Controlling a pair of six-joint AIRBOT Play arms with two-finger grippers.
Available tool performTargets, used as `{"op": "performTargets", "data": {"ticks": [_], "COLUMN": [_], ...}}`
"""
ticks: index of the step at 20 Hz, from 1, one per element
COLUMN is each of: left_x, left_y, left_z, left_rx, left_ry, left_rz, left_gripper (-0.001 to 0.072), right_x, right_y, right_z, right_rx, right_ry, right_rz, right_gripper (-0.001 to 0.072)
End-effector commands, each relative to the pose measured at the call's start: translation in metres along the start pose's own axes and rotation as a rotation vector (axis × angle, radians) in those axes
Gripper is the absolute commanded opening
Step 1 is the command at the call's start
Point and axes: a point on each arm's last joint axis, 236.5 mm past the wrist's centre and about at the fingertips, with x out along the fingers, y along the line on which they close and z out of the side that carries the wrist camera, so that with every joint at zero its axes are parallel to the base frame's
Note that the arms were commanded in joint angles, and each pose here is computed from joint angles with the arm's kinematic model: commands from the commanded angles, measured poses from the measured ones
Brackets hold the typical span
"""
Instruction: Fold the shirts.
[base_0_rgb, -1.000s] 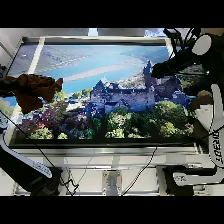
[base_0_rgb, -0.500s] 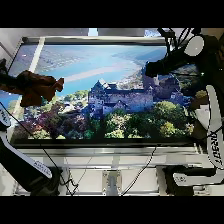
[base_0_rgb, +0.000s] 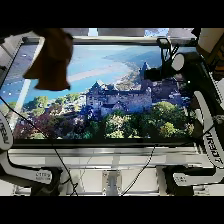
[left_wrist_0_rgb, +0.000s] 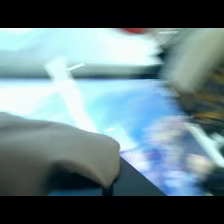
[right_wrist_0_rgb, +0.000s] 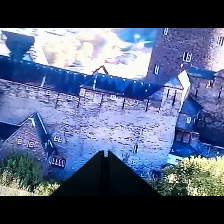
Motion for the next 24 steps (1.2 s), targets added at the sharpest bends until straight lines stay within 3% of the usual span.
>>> {"op": "performTargets", "data": {"ticks": [1, 3, 5, 8, 11, 13, 15, 19, 24], "left_x": [-0.001, -0.018, -0.032, -0.015, -0.005, 0.001, 0.01, -0.033, -0.118], "left_y": [-0.198, -0.252, -0.261, -0.202, -0.106, -0.059, -0.026, -0.019, -0.045], "left_z": [0.024, 0.033, 0.041, -0.017, -0.147, -0.228, -0.312, -0.478, -0.555], "left_rx": [0.13, 0.162, 0.176, 0.124, 0.052, -0.022, -0.156, -0.462, -0.54], "left_ry": [-0.098, -0.152, -0.172, 0.088, 0.523, 0.699, 0.806, 1.165, 1.538], "left_rz": [-0.315, -0.387, -0.371, -0.145, 0.104, 0.182, 0.214, 0.214, 0.118], "left_gripper": [0.0008, 0.0009, 0.0009, 0.0009, 0.0009, 0.0009, 0.0011, 0.002, 0.0011], "right_x": [0.031, 0.035, 0.03, 0.013, -0.007, -0.01, -0.008, -0.004, 0.01], "right_y": [-0.012, -0.022, -0.048, -0.098, -0.138, -0.144, -0.134, -0.061, 0.008], "right_z": [-0.018, -0.026, -0.023, -0.017, -0.017, -0.019, -0.018, -0.013, -0.045], "right_rx": [0.029, 0.038, 0.05, 0.133, 0.243, 0.293, 0.286, 0.068, -0.212], "right_ry": [-0.002, 0.018, 0.005, -0.037, -0.074, -0.074, -0.071, -0.06, 0.066], "right_rz": [-0.034, -0.051, -0.102, -0.159, -0.198, -0.178, -0.13, 0.107, 0.254], "right_gripper": [0.003, 0.0029, 0.0029, 0.0029, 0.003, 0.0029, 0.003, 0.0029, 0.0029]}}
